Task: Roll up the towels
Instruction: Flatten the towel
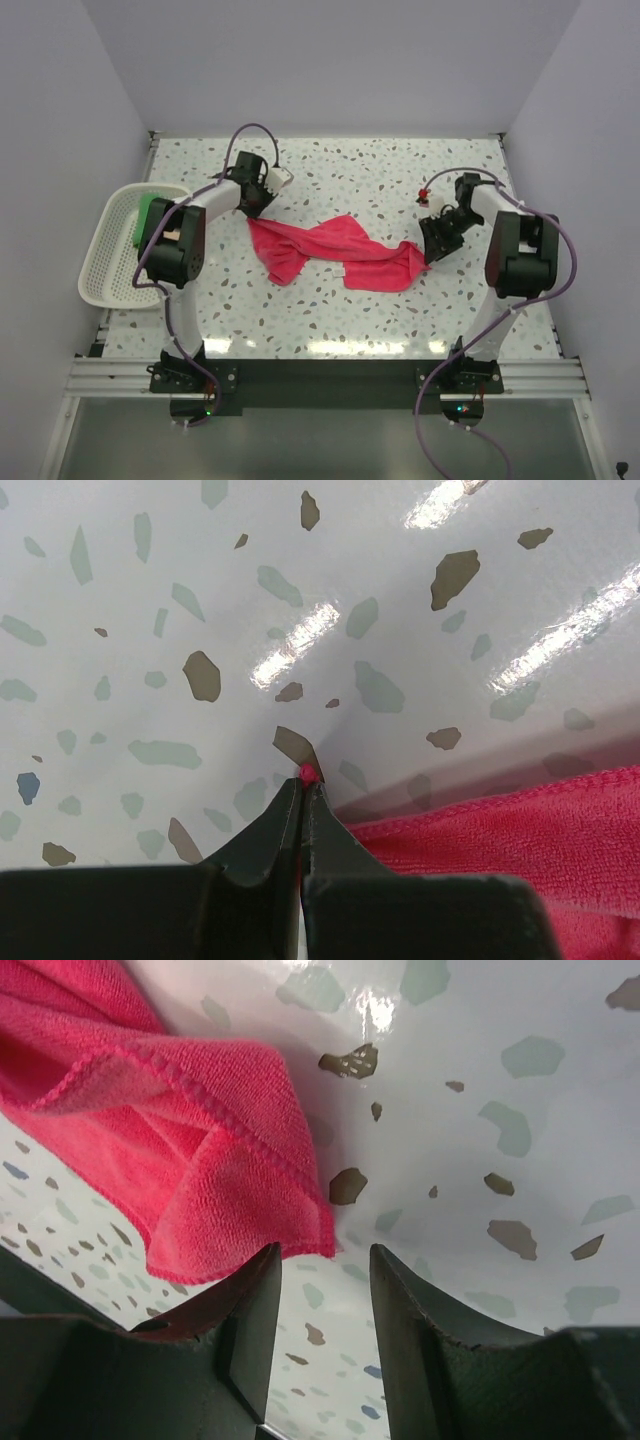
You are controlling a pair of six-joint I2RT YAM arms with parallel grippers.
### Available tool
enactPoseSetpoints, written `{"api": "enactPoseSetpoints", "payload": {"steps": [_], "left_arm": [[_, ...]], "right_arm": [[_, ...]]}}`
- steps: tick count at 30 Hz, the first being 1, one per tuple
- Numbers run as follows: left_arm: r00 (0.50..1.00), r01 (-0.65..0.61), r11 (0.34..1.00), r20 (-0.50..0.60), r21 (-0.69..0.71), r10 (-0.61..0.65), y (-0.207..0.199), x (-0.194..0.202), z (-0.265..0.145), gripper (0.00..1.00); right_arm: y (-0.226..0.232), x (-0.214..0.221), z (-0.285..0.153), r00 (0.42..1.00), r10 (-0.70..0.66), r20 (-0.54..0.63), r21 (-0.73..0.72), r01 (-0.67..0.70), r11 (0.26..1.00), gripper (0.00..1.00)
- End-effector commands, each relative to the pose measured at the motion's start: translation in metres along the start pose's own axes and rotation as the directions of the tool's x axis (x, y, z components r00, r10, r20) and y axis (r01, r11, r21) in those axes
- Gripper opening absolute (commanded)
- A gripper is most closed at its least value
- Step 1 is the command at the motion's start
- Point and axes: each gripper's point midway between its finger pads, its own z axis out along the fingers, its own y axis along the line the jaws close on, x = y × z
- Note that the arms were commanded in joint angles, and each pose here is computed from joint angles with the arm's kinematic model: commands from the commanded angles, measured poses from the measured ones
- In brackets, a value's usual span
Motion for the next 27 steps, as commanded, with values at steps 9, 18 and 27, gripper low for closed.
{"api": "enactPoseSetpoints", "payload": {"steps": [9,18,27], "left_arm": [[0.998,0.006,1.000,0.061,-0.016,-0.005,0.006,-0.014,-0.014,0.00],[0.993,0.051,0.999,0.104,-0.015,-0.049,0.010,-0.024,-0.027,0.00],[0.909,0.210,0.978,0.371,-0.011,-0.191,0.068,-0.076,-0.111,0.00]], "right_arm": [[0.002,0.003,0.032,0.993,-0.093,-0.067,0.226,0.106,0.968,0.40],[-0.004,0.022,0.030,0.984,-0.126,-0.127,0.279,0.158,0.947,0.00],[-0.022,-0.068,-0.082,0.957,-0.246,0.154,0.456,0.152,0.877,0.00]]}}
